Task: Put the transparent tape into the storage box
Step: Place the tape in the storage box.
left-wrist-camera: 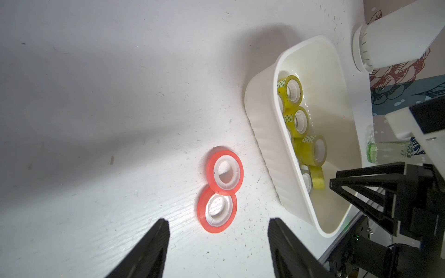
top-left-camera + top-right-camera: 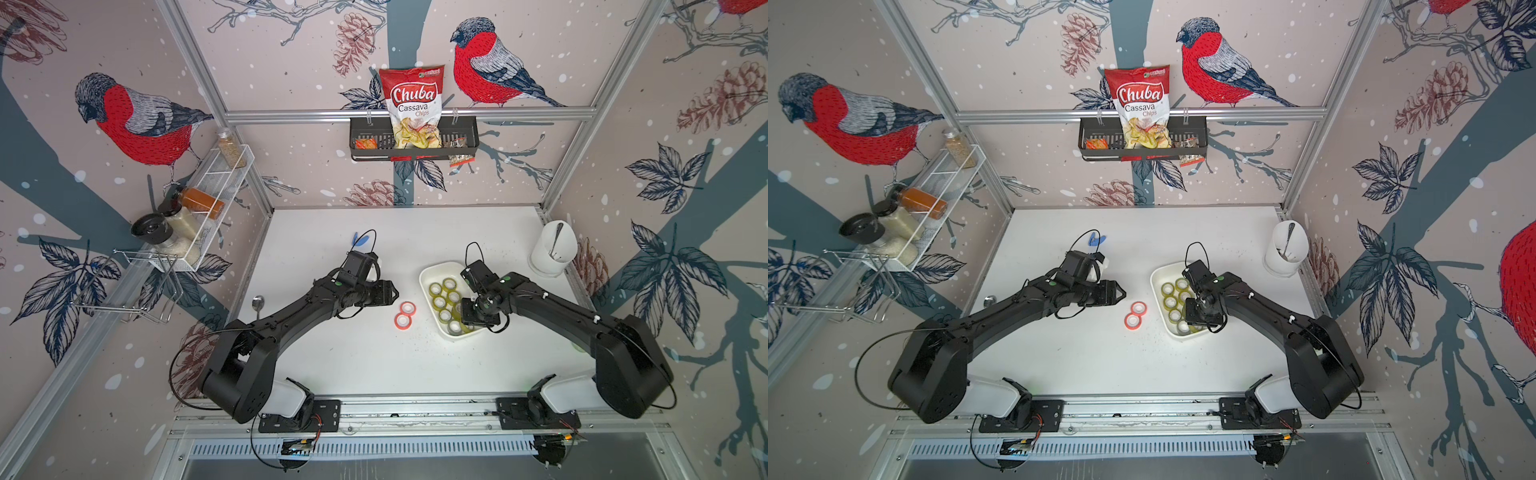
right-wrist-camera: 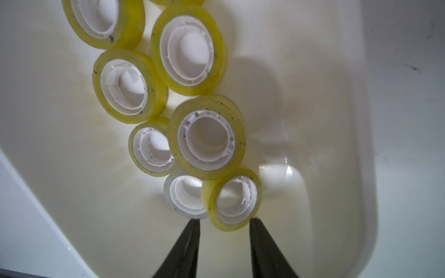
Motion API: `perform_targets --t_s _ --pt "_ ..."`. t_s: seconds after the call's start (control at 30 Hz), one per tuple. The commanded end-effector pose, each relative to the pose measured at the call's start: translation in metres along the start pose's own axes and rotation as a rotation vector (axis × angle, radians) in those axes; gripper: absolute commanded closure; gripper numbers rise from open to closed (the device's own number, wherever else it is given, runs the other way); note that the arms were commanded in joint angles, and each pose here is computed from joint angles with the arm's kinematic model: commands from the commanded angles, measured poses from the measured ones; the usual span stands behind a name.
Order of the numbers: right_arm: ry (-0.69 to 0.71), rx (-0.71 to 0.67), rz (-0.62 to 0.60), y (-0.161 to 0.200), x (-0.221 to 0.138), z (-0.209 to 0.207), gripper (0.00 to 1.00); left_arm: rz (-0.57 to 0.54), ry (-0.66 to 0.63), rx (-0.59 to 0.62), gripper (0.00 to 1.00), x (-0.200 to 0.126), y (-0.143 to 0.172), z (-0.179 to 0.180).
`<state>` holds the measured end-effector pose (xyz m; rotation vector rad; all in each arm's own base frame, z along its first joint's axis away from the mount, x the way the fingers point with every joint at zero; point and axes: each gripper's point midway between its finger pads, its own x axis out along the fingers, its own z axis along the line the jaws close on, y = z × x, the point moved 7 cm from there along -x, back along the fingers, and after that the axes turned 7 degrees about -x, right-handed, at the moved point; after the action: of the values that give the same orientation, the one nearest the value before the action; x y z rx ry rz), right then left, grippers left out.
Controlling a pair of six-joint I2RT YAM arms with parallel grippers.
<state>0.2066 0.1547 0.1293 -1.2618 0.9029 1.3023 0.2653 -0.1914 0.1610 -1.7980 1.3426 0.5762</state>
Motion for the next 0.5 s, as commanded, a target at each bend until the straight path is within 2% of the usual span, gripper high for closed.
perform_targets --t_s 0.0,0.3,0.47 --pt "-0.050 0.009 0.004 0.0003 0.0020 0.0038 0.61 -0.010 -0.004 0.017 0.30 -0.0002 0.0000 -0.0010" --pt "-0.063 0.015 -0.004 -0.0043 0.0102 -0.0023 0.68 -0.004 -0.014 0.023 0.30 0.0006 0.0003 0.0002" --pt "-0.077 0.009 -0.016 -0.0085 0.0109 -0.0017 0.69 0.002 -0.017 0.021 0.30 0.0029 0.0002 0.0008"
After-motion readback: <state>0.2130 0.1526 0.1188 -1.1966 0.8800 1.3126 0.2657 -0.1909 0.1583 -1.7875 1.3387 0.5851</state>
